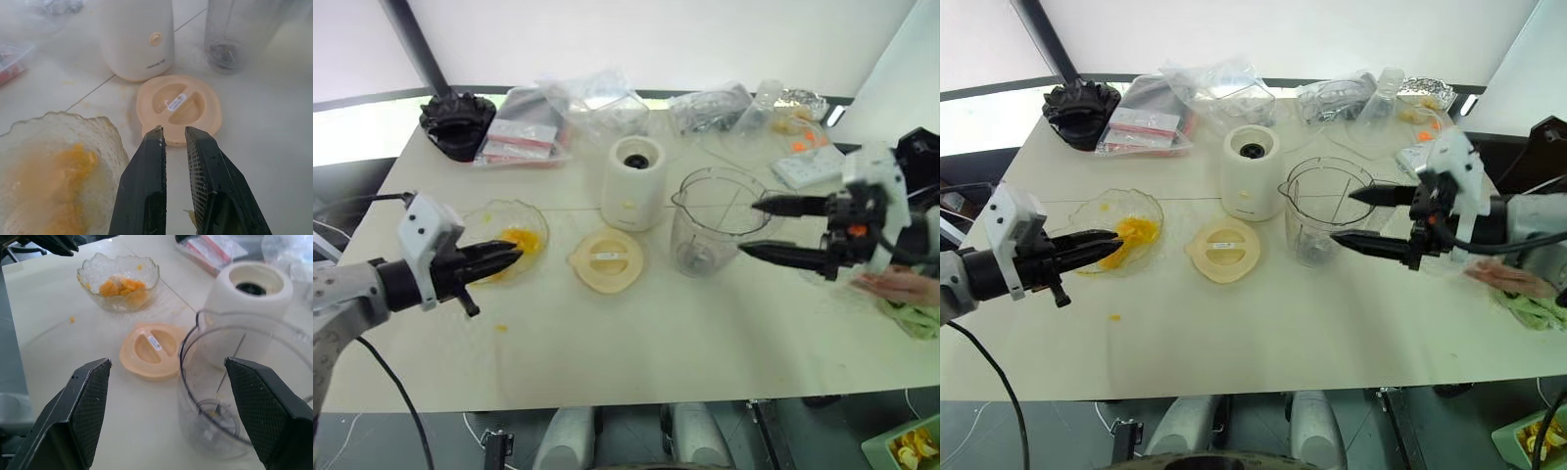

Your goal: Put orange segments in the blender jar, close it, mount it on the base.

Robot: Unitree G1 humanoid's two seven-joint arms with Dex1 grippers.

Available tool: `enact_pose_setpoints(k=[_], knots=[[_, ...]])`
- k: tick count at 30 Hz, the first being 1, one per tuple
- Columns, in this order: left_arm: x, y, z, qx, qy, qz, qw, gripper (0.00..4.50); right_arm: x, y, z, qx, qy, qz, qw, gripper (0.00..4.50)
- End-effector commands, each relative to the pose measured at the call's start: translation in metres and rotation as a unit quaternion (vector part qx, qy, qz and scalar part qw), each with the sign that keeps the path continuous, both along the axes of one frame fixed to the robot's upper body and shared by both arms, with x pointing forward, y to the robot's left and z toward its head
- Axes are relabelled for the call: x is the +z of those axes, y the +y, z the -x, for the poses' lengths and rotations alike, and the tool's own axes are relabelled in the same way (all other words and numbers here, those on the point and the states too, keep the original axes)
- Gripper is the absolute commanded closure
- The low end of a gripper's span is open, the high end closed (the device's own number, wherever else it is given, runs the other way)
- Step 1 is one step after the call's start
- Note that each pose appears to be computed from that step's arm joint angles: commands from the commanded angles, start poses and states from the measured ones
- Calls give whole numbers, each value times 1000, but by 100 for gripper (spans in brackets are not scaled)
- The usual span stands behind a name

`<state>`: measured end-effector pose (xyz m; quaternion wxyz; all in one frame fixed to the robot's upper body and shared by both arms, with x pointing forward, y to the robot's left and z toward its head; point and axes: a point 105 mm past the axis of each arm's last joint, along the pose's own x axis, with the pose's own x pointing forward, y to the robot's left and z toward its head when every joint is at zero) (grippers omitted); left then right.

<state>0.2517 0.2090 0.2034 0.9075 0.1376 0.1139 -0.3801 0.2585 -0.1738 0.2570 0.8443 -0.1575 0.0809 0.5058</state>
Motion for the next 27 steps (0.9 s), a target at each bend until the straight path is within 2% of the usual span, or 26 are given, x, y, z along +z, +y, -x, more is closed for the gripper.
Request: enact_pose_setpoints(k=[1,15,18,22,27], knots=[[16,3,0,-3,-28,-7,1000,381,8,6,2,16,-16,5,1000,63],[15,-4,-3,3,-29,-18,999,381,-6,15,0,13,-1,0,1000,63],[14,0,-10,19,-39,-45,998,381,-7,16,0,13,-1,-3,1000,63],[15,4,-24,58,-55,-45,996,381,-10,19,-1,16,0,-7,1000,63],[-2,16,-43,129,-53,-51,989,381,-10,21,-3,18,-2,-12,1000,63]])
